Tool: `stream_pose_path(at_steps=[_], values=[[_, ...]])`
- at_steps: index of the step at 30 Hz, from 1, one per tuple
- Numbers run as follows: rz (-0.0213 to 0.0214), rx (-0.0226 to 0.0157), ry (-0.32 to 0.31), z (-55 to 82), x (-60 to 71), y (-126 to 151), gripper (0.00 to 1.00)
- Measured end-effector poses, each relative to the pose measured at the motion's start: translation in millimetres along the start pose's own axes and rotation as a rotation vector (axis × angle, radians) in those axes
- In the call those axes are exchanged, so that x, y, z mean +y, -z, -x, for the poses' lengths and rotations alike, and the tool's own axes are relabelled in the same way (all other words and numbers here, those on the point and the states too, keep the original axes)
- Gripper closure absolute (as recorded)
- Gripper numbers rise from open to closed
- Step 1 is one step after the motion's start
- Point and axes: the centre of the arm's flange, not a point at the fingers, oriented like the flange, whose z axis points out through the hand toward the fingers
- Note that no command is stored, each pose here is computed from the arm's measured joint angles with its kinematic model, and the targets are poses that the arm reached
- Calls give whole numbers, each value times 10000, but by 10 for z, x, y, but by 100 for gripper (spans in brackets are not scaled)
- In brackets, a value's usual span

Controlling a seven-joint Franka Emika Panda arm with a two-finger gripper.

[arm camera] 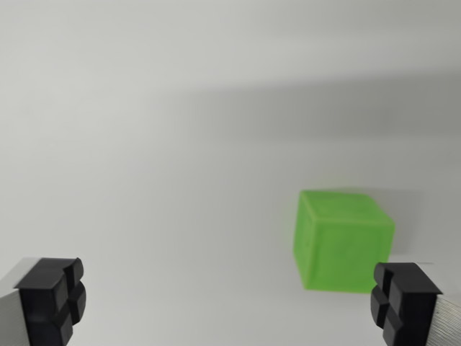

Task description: Stack cube

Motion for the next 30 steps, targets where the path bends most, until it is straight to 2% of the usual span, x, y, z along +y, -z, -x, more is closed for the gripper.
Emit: stream_pose_path(at_steps=[4,7,12,18,25,30], values=[[5,0,22,-23,135,-117,0],[17,-15,32,-37,226,-199,0],[5,-10,53,-61,370,-320,0],[19,-14,76,-93,556,-481,0],[16,-18,101,-133,798,-690,0],[32,-25,100,-156,953,-821,0]])
